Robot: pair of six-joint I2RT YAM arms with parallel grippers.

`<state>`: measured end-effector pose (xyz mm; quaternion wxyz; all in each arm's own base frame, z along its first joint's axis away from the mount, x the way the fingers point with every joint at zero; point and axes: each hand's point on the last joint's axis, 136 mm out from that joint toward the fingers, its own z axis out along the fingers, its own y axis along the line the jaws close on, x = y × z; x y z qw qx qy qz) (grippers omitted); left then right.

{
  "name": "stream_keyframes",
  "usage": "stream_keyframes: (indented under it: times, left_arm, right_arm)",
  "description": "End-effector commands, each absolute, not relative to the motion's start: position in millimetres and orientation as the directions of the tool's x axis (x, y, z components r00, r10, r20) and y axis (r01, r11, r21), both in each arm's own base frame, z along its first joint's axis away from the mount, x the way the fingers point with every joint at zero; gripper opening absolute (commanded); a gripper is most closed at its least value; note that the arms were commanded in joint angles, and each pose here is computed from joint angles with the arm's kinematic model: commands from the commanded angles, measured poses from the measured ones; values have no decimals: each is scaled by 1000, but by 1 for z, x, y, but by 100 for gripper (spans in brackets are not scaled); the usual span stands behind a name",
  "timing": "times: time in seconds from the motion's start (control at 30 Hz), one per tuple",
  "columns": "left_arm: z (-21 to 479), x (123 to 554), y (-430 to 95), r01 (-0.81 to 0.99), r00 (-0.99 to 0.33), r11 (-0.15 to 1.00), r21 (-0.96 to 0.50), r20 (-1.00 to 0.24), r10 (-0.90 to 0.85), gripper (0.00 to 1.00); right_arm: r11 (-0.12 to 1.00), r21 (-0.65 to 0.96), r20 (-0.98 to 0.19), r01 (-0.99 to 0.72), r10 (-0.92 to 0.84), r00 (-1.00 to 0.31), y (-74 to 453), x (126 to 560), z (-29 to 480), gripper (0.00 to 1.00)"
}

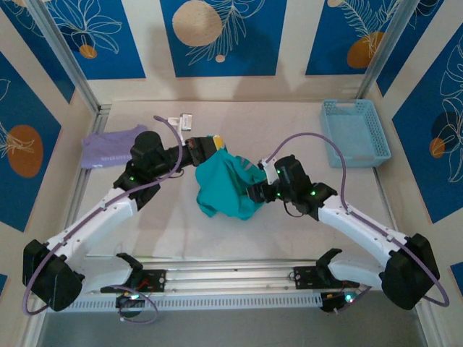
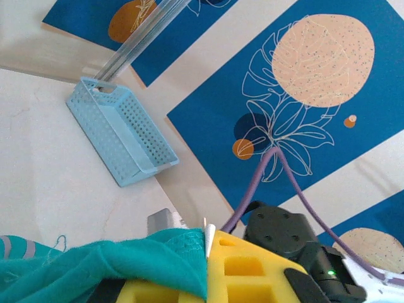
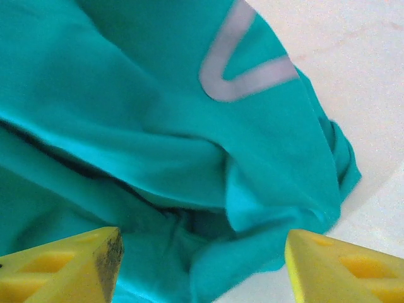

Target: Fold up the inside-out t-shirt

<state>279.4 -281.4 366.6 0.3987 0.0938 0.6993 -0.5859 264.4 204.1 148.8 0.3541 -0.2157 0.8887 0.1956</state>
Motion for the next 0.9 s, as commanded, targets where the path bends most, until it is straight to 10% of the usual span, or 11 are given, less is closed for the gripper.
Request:
stream_keyframes:
  times: [0.0, 0.07, 0.23, 0.53, 0.87]
  left_arm:
    - [379, 277, -275, 619, -640, 276, -735, -677, -364, 0]
    - [379, 278, -274, 619, -637, 279, -734, -677, -369, 0]
    - [389, 288, -251, 612, -605, 301, -731, -678, -418, 0]
    - [477, 311, -165, 642, -386, 365, -674, -696, -606, 0]
    - [267, 312, -134, 273, -563, 669, -691, -679, -472, 0]
  right_arm:
    - [859, 250, -753, -447, -118, -648, 204, 293, 154, 69]
    - [889, 255, -715, -380, -91, -693, 200, 303, 136, 63]
    - [861, 286, -791, -420, -35, -611, 199, 332, 192, 1]
    - [709, 282, -958, -646, 168, -234, 162, 313, 420, 0]
    - [515, 390, -909, -763, 80, -410, 201, 280, 330, 0]
